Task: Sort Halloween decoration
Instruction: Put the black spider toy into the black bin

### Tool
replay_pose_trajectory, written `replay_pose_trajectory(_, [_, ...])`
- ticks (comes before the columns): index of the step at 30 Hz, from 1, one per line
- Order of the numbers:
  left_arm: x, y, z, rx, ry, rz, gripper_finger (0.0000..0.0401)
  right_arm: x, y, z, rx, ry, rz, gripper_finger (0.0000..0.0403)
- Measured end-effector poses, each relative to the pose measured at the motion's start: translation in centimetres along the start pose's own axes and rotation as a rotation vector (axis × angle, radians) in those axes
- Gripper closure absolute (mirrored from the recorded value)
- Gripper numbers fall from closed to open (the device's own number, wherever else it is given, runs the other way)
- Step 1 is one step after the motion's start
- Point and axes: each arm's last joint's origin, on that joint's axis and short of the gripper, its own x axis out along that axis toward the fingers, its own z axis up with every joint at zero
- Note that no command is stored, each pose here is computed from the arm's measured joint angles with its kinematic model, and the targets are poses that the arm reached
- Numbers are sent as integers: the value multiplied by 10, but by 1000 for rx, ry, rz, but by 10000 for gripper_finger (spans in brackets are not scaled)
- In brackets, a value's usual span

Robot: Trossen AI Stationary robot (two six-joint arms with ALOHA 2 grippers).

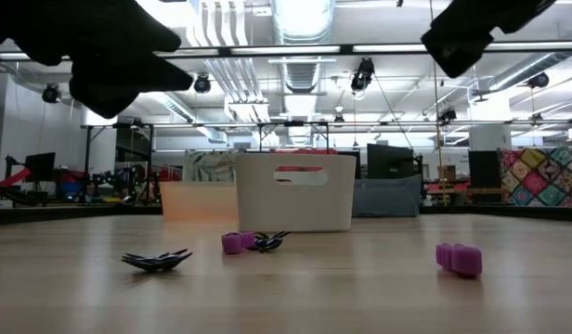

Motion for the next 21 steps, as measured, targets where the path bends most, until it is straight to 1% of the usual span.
replay_pose_trajectory(4, [14,-14,0,58,43,-18,233,1,8,-10,17,-19,4,338])
replay_pose_trajectory(8, [27,-25,-5,132,124,28,233,3,16,-16,21,-32,15,339])
replay_pose_trajectory(11, [35,-33,-7,167,193,69,233,8,23,-20,24,-30,26,337])
replay_pose_trajectory(15, [43,-41,-10,197,268,123,233,21,31,-27,31,-10,43,339])
replay_pose_trajectory(21, [47,-43,-14,200,298,151,233,53,38,-43,23,14,47,337])
